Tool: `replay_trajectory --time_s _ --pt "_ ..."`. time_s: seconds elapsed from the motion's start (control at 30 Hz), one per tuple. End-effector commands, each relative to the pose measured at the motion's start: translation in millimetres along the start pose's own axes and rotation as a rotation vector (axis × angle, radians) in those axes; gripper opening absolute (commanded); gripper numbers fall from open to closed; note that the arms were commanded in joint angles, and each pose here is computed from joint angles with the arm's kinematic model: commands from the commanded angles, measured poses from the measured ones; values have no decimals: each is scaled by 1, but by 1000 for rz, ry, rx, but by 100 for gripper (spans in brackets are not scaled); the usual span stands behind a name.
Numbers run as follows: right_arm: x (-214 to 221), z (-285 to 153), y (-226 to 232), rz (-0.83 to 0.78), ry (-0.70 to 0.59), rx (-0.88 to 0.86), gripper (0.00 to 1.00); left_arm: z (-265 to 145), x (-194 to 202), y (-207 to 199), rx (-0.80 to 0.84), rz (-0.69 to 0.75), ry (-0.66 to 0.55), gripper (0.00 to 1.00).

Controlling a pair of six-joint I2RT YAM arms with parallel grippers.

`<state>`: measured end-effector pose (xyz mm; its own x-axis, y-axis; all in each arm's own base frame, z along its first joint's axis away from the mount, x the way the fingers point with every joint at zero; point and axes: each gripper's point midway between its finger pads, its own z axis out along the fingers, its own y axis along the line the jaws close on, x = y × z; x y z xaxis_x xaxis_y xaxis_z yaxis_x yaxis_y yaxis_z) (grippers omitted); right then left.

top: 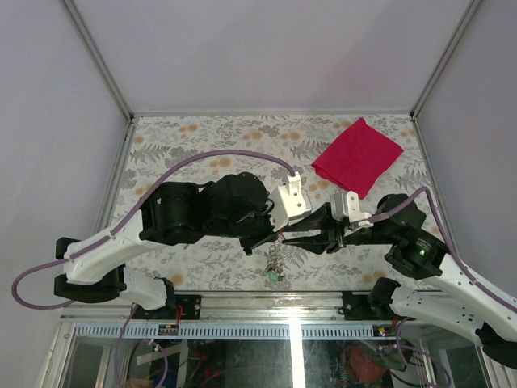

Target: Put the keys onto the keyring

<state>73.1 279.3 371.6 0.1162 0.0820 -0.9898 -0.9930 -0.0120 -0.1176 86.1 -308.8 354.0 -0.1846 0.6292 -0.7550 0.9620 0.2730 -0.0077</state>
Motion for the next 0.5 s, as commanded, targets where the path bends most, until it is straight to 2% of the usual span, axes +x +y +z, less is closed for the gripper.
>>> replay_trajectory --time_s 0.0,0.33,0.47 --pt "-2 5 4 6 -8 -38 34 -22 -17 1 -12 -1 -79 0" --pt "11 16 2 19 24 -76 35 -23 -20 0 -2 13 -88 0" --pt "9 20 4 21 14 -101 32 -22 -20 0 -1 20 -86 0"
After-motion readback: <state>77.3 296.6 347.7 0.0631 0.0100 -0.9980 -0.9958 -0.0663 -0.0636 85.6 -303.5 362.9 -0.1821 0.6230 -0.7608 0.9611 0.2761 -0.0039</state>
